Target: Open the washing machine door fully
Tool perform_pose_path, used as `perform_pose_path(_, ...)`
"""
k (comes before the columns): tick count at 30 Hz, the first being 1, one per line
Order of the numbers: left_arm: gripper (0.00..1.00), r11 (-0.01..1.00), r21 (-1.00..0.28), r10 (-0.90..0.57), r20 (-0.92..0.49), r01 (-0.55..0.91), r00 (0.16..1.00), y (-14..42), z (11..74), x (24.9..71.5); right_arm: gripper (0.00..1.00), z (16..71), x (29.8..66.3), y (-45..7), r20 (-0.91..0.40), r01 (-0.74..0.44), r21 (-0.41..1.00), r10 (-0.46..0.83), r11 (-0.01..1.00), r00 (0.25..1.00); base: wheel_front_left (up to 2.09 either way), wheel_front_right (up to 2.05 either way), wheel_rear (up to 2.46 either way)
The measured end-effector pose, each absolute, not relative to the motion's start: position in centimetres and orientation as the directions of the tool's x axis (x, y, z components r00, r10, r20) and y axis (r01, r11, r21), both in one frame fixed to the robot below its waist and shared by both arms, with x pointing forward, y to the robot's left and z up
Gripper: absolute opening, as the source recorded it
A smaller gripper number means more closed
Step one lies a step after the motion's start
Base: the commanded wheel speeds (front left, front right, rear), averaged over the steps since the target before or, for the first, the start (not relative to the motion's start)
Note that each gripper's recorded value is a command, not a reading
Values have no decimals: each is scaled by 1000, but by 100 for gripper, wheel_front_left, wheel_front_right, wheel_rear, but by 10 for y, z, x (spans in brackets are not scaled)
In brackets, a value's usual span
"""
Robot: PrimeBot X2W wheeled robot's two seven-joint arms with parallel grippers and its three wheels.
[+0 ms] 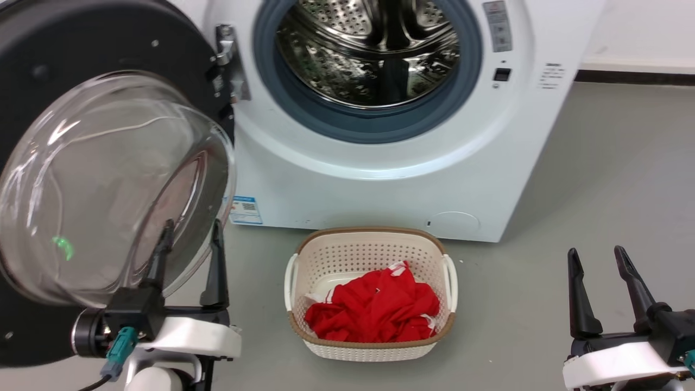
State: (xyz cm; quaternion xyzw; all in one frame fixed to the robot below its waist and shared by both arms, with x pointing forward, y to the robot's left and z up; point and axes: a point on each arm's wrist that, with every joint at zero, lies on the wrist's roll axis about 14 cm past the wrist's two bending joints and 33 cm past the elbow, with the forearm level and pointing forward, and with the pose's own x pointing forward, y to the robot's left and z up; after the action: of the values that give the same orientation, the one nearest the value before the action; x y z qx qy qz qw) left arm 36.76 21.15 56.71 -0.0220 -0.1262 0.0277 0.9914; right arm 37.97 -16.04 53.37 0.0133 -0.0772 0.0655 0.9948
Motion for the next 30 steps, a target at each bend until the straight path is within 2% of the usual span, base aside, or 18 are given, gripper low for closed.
perform_pose_path(5,100,998,-60,-20,230,35,973,182,560,380,100,534,370,-174,153,-92,14,89,996,984,0,0,0)
perform_pose_path(11,100,995,-72,-51,202,67,978,166,550,389,100,522,365,-175,117,-86,32,82,996,990,0,0,0)
perform_pose_path(30,100,997,-56,-43,187,55,981,168,544,387,100,519,367,-175,112,-88,33,84,996,990,0,0,0)
